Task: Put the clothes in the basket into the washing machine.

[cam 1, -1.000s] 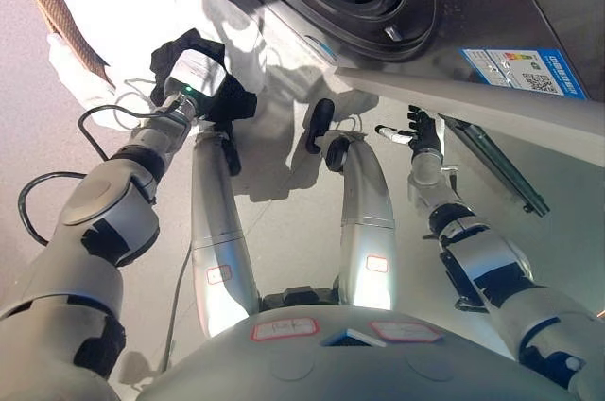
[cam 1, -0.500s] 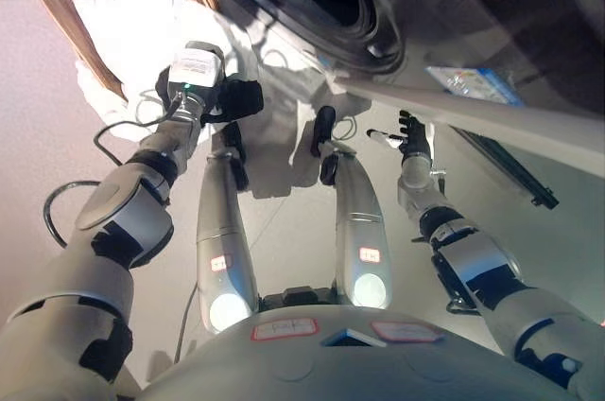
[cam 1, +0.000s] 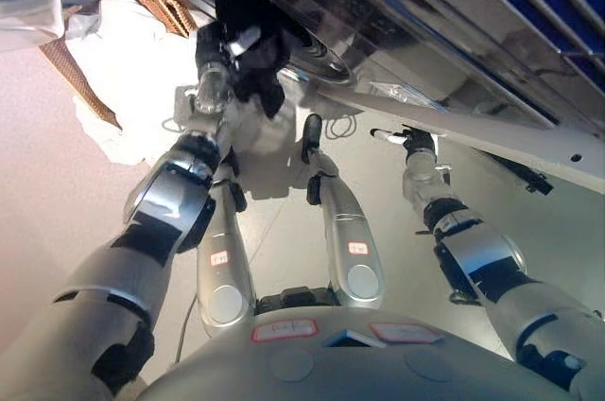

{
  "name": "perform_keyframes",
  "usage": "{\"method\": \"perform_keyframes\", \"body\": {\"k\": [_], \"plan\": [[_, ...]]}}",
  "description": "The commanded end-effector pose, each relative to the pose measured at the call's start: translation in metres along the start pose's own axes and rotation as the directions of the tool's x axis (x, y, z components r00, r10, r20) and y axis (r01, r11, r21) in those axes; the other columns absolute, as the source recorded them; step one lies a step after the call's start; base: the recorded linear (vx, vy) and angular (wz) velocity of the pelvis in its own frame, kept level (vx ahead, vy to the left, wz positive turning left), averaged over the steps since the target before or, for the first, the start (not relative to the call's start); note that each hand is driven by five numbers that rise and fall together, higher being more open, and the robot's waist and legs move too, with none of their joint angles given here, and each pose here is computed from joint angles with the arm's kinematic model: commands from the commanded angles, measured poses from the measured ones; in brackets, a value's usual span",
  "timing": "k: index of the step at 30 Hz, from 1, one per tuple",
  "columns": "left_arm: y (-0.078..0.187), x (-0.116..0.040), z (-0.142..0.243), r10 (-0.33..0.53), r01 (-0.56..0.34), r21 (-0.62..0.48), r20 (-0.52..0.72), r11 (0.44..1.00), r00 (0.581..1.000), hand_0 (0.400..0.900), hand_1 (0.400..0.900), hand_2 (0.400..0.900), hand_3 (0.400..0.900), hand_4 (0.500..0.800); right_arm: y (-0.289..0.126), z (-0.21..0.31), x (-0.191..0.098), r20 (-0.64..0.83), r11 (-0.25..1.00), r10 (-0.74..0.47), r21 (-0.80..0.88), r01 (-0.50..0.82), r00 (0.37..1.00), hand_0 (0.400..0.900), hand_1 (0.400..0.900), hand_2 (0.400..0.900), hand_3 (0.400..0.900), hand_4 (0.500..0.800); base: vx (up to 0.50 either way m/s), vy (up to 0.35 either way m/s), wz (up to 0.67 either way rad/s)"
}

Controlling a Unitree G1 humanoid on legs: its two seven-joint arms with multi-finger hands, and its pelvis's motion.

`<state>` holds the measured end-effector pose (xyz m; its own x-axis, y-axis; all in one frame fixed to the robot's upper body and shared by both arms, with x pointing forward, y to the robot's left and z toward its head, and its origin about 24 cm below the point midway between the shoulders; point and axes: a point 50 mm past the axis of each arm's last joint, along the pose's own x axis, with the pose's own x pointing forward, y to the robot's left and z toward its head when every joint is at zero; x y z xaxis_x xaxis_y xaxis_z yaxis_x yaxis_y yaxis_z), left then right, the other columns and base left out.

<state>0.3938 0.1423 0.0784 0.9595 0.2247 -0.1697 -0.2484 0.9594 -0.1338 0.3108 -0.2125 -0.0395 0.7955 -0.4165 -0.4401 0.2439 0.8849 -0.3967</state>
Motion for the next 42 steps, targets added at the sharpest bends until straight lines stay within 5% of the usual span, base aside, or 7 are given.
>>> {"method": "perform_keyframes", "body": {"k": [1,9,18,23,28,32,42], "plan": [[-0.029,0.002,0.044,0.021,0.001,-0.183,0.119,0.983,0.993,0.4,0.4,0.4,0.4,0.5,-0.014,0.048,0.009,0.107,0.989,-0.129,0.08,0.121,0.986,0.9,0.9,0.9,0.9,0.8,0.029,-0.03,-0.24],[-0.022,0.006,0.081,0.175,-0.111,-0.343,0.163,0.933,0.971,0.4,0.4,0.4,0.4,0.5,0.004,0.047,0.002,0.084,0.985,-0.141,0.117,0.13,0.986,0.9,0.9,0.9,0.9,0.8,0.026,-0.03,-0.3],[0.002,0.006,0.1,0.389,-0.251,-0.582,0.123,0.773,0.913,0.4,0.4,0.4,0.4,0.5,0.022,-0.004,-0.014,0.016,0.987,-0.121,0.111,0.118,0.993,0.9,0.9,0.9,0.9,0.8,0.029,-0.043,-0.14],[0.029,0.005,0.129,0.55,-0.382,-0.539,0.191,0.751,0.813,0.4,0.4,0.4,0.4,0.5,0.024,-0.033,-0.024,0.0,0.988,-0.116,0.098,0.116,0.993,0.9,0.9,0.9,0.9,0.8,0.016,-0.056,-0.16],[0.065,-0.001,0.143,0.753,-0.626,-0.43,0.266,0.651,0.601,0.4,0.4,0.4,0.4,0.5,0.017,-0.076,-0.042,-0.026,0.989,-0.139,0.048,0.14,0.99,0.9,0.9,0.9,0.9,0.8,0.036,-0.053,-0.06],[0.095,-0.004,0.149,0.824,-0.734,-0.375,0.299,0.566,0.482,0.4,0.4,0.4,0.4,0.5,0.018,-0.087,-0.048,-0.027,0.991,-0.134,0.024,0.135,0.991,0.9,0.9,0.9,0.9,0.8,0.033,-0.036,-0.06],[0.124,-0.011,0.163,0.867,-0.795,-0.377,0.351,0.476,0.353,0.4,0.4,0.4,0.4,0.5,0.017,-0.095,-0.053,-0.016,0.99,-0.139,0.002,0.139,0.99,0.9,0.9,0.9,0.9,0.8,-0.001,-0.048,0.12]]}}
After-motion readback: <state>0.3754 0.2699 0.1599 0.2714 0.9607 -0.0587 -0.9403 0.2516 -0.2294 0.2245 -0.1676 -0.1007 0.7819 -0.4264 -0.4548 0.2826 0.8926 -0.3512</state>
